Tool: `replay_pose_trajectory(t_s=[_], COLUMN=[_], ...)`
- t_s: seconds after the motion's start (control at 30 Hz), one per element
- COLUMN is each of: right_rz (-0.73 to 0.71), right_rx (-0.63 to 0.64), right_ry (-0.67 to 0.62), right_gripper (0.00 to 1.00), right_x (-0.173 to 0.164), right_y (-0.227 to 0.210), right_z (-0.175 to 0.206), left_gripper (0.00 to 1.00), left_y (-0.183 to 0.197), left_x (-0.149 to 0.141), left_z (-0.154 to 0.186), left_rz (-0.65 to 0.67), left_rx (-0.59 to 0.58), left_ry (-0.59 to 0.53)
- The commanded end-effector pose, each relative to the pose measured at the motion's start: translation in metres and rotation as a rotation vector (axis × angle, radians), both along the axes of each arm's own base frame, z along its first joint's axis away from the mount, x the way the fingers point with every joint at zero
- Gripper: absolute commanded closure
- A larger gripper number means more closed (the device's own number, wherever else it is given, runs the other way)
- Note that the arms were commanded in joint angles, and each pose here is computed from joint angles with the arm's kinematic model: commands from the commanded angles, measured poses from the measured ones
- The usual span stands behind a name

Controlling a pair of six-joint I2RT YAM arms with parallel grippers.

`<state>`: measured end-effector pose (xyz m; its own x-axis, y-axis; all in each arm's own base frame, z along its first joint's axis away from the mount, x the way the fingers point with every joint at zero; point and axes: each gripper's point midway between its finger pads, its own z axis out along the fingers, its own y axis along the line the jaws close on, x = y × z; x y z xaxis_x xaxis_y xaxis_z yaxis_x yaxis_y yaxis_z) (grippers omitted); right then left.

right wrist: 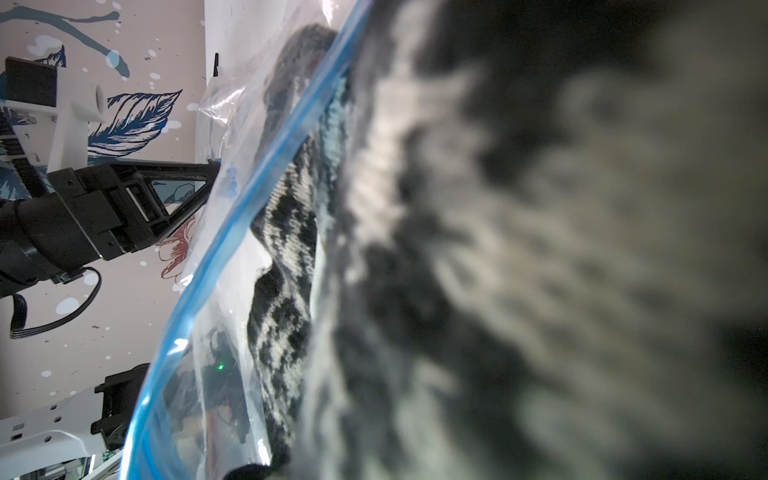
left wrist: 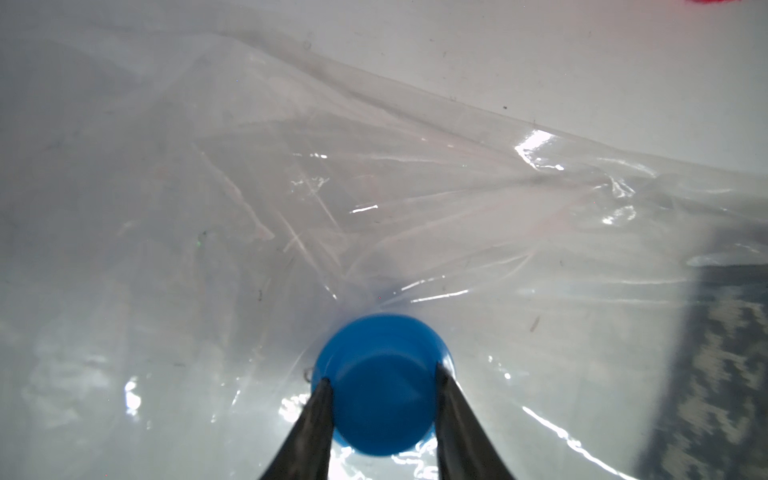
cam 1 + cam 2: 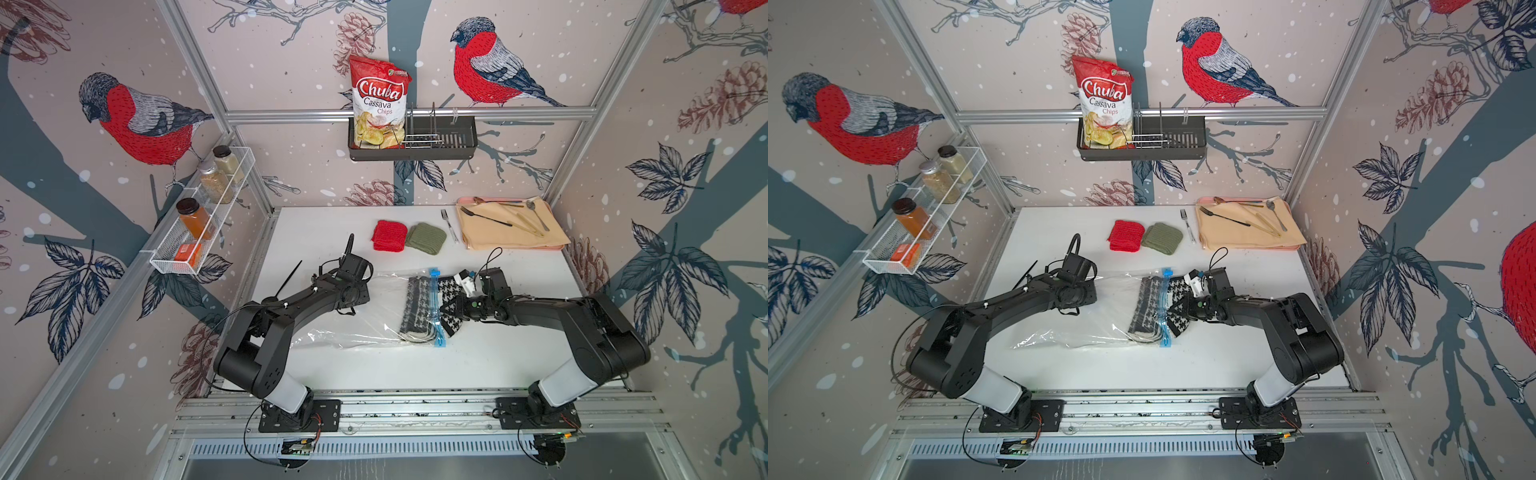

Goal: Take the scarf out of the vacuum bag
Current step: Take out the scarf from the vacuum bag.

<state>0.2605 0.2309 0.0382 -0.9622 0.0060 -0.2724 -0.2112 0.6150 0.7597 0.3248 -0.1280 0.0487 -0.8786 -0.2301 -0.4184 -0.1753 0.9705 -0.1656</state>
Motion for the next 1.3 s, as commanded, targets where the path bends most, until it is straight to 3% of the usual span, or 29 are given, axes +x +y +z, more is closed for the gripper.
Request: replay_pose_trajectory(t_s=[0.0, 1.27], right_rz=[-0.007, 0.001], right_rx=[-0.027, -0.027], right_ry=[0.008, 0.017], right_gripper=[1.0, 1.0], right_x=[-0.002, -0.003], right_y=[-0.004, -0.004], right_z=[-0.005, -0.007], left_gripper=[0.9, 0.9], left_y=[0.012, 0.029], left_x=[0.003, 0.004], left_z=[0.005, 0.01], left_rz=[0.042, 0.077], left_rx=[0.048, 0.099], left_ry=[-0.017, -0.007])
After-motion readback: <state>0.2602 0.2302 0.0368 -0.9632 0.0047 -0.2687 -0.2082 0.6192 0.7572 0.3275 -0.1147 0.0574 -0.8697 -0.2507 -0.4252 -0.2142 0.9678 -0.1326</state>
